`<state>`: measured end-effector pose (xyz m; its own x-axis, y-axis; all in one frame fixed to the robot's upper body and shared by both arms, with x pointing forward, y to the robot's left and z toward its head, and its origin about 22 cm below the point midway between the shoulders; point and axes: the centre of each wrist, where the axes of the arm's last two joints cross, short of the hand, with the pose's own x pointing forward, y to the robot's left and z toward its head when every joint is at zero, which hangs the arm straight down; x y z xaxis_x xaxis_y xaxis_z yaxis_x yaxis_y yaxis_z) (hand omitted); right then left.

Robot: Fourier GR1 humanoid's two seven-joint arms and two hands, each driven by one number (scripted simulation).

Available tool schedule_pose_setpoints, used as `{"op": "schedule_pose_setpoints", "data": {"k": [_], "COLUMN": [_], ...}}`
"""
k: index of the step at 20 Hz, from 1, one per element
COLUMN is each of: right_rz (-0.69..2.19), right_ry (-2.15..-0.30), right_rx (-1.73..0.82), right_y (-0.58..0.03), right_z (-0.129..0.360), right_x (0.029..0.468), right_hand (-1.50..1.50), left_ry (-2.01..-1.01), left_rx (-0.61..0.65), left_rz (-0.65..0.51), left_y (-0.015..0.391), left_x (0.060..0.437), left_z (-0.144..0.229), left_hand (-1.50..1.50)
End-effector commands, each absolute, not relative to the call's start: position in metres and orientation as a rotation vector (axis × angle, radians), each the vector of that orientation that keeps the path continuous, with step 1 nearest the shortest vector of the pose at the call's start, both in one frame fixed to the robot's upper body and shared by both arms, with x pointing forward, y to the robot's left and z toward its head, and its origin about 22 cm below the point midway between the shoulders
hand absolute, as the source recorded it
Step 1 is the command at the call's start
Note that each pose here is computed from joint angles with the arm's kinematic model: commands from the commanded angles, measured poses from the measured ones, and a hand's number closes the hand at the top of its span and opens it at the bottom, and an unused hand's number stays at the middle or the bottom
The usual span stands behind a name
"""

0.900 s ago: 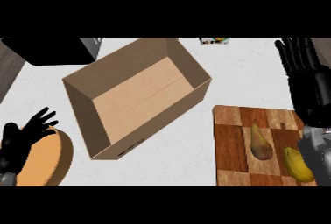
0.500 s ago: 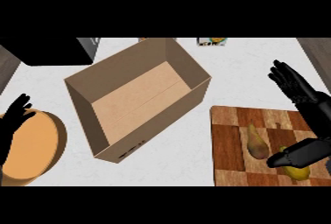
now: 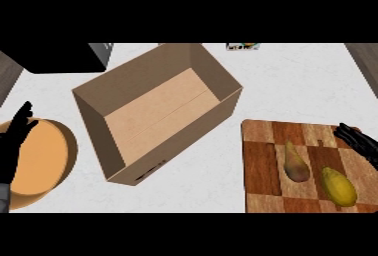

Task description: Pick the lemon from the cutting board and place it in the cardboard box

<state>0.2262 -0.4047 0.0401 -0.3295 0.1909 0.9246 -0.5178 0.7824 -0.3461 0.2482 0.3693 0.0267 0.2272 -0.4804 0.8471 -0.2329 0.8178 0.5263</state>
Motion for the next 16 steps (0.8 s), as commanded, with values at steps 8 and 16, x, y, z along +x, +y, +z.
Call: {"op": "schedule_pose_setpoints", "data": {"k": [8,16], "right_rz": [1.323,1.682], "right_ry": [-1.704,-1.434], "right_rx": [0.056,-0.06], "right_y": [-0.474,-0.458], "right_z": [0.071,0.066], "right_x": [0.228,0.26], "right_hand": [-1.5,-1.5], "left_ry": [-1.379,-1.383], "left_rx": [0.642,0.622], "left_rz": [-0.216,-0.239], "left_y": [0.358,0.351], "left_x": [0.26,0.264], "left_z": [0.018,0.017], "left_hand": [0.0,0.0]}}
